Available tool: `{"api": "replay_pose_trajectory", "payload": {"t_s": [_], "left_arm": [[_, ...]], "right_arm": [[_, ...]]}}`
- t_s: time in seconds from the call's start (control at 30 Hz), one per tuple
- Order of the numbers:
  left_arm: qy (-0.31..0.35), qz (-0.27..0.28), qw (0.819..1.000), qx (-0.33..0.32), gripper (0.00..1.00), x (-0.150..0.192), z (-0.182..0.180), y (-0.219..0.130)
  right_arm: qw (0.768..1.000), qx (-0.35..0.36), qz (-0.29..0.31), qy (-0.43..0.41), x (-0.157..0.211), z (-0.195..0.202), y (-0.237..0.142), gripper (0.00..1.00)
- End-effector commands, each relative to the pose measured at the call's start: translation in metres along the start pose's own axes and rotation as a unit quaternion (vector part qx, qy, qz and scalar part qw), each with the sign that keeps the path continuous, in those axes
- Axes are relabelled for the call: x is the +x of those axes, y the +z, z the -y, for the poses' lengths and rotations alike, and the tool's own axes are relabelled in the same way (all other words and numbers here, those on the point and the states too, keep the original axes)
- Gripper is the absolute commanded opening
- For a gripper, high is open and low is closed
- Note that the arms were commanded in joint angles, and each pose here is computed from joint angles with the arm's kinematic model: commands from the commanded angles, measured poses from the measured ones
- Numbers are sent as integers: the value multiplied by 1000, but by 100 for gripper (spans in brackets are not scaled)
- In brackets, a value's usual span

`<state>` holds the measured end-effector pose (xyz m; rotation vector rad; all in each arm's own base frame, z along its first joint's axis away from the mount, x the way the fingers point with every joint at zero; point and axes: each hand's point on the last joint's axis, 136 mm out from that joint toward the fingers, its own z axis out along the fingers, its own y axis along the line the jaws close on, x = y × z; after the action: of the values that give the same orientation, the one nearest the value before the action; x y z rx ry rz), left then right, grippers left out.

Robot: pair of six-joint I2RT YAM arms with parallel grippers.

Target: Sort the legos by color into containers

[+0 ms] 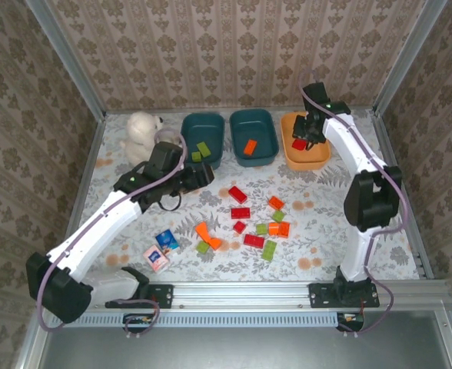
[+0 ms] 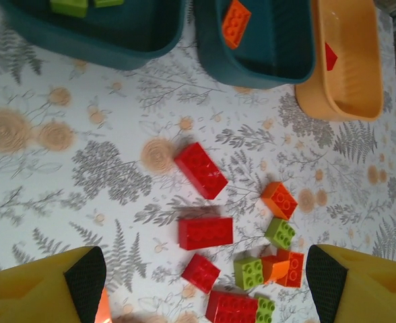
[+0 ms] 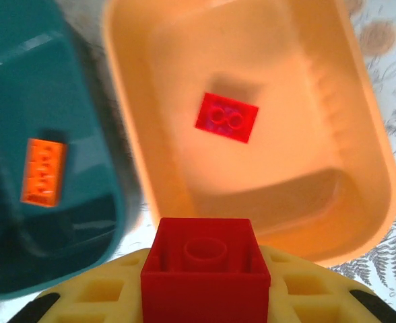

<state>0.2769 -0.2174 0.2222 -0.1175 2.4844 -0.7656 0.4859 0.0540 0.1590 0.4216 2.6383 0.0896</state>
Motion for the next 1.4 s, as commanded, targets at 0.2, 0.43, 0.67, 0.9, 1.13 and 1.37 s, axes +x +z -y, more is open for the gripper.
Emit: {"api": "replay_pose_trajectory", "payload": {"t_s": [0.2,0.43,0.67,0.9,1.13,1.37], "left_arm": [[27,18,999,24,81,-14,22,-3],[29,12,999,19,81,-9,20,-4],[29,13,999,14,81,-9,18,-7],[42,10,999,14,81,-9,19,-9],[52,-6,999,7,81,-3,16,-7],[49,-26,998,6,79,6,12,-1]], "right_arm": [[993,21,-117,10,35,11,75,27],[990,18,-137,25,37,18,97,29],[989,15,-147,27,37,16,99,45],[996,4,-83,25,0,10,49,60],[999,-37,29,25,-40,-9,-56,60],[987,-128,93,-41,12,-56,-157,61]]}}
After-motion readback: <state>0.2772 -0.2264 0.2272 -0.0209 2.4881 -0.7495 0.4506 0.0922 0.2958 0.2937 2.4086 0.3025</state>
